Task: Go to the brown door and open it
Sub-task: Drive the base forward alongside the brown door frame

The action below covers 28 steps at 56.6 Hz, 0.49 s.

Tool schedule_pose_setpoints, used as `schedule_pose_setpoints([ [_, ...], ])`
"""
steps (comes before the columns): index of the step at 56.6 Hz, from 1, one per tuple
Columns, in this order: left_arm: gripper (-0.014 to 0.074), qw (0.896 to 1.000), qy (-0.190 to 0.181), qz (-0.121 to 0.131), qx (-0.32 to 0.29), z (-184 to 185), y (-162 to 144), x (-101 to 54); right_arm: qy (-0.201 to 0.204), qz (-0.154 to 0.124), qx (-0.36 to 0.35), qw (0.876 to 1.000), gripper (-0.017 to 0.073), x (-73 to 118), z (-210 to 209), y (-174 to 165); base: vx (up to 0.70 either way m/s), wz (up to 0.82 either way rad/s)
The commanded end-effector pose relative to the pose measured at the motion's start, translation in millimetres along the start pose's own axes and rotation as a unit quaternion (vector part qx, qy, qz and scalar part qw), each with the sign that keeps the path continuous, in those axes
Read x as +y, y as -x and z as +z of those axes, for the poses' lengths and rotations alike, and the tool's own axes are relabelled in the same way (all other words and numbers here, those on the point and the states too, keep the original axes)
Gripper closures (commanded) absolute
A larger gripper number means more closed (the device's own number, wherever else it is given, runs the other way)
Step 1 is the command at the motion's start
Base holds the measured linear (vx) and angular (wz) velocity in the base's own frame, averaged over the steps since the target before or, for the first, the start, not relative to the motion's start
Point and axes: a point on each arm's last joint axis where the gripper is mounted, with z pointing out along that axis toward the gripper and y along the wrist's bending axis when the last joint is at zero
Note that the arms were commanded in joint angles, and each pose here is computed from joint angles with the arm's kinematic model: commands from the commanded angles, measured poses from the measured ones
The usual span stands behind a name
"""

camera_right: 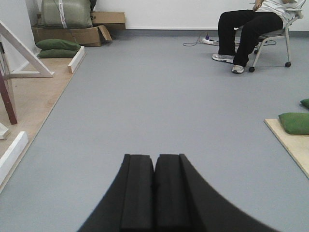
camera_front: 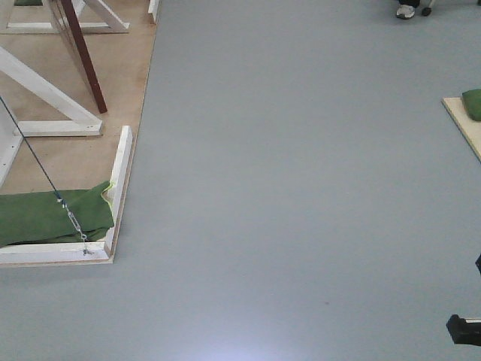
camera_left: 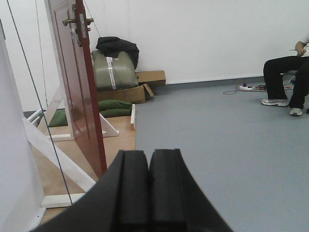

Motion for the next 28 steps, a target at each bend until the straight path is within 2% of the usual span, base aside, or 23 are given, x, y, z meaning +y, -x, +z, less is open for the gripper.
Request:
schedule_pose_setpoints([
  [1,0.0597,0.998,-0.001,-0.006,-0.059,-2.7,14.3,0.0,-0.002,-0.006,-0.044,0.999,0.0559,-0.3,-0.6,6.0,0.0,0.0],
  [28,0.0597,0.998,-0.001,-0.006,-0.057,-2.4,14.1,0.0,-0.002,-0.006,-0.043,0.999,0.0559,-0.3,-0.4,5.9,0.0,0.0],
])
